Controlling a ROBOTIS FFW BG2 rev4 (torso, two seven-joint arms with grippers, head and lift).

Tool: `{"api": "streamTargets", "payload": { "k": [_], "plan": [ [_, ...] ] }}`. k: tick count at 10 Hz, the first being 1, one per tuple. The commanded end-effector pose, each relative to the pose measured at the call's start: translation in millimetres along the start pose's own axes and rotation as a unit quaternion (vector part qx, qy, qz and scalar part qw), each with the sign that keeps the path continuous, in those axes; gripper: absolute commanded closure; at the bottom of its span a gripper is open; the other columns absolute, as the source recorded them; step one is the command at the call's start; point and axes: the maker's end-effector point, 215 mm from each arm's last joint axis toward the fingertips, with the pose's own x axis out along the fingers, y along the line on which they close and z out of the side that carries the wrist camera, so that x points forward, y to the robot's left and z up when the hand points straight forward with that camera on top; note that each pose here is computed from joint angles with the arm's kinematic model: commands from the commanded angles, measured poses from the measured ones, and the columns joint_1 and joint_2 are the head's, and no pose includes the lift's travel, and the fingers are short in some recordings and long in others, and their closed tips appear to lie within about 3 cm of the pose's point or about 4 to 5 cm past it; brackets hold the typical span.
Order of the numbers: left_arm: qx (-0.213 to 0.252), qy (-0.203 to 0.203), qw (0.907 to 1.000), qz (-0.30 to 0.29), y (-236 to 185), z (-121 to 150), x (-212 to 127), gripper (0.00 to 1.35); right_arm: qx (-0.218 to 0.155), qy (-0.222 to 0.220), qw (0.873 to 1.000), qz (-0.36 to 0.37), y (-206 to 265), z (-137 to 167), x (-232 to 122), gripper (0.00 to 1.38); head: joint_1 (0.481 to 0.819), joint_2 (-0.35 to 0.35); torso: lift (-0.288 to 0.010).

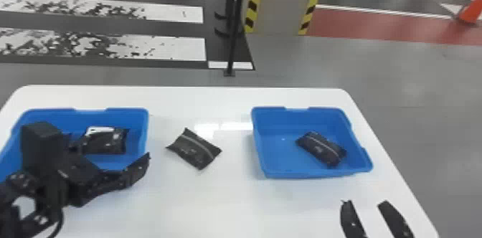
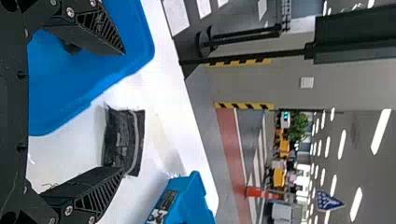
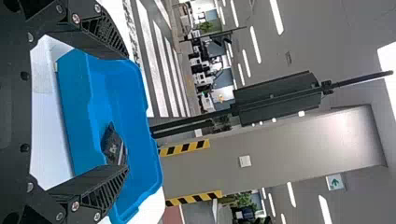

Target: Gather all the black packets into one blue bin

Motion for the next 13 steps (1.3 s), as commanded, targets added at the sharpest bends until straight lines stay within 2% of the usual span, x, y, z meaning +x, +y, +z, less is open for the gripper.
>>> {"api": "streamTargets", "payload": {
  "k": [1,2,4,7,9,10,11,13],
  "plan": [
    [0.018,0.027,0.9988,-0.036,-17,18,35,0.15,0.004,0.0,1.0,0.001,3,-3,2,0.2,0.695,-0.221,-0.11],
    [0.047,0.042,0.9972,-0.039,-17,34,52,0.14,0.006,0.0,1.0,0.002,3,-3,3,0.2,0.695,-0.253,-0.11],
    [0.08,0.083,0.9927,-0.037,-11,42,85,0.12,0.01,-0.001,1.0,0.003,5,-5,5,0.2,0.695,-0.28,-0.11],
    [0.17,0.133,0.9762,-0.019,17,62,143,0.1,0.02,-0.004,1.0,0.007,12,-8,10,0.2,0.695,-0.282,-0.11],
    [0.174,0.17,0.9692,-0.041,7,46,154,0.1,0.027,-0.004,1.0,0.01,16,-10,13,0.2,0.695,-0.272,-0.11],
    [0.198,0.203,0.9564,-0.069,-3,35,166,0.09,0.028,-0.003,1.0,0.01,17,-12,13,0.2,0.695,-0.271,-0.11],
    [0.248,0.23,0.9343,-0.111,-22,30,182,0.09,0.03,-0.004,0.999,0.012,19,-13,15,0.2,0.695,-0.276,-0.11],
    [0.257,0.272,0.9206,-0.111,-26,10,177,0.09,0.037,-0.006,0.999,0.015,24,-15,19,0.2,0.695,-0.308,-0.11]
  ]
}}
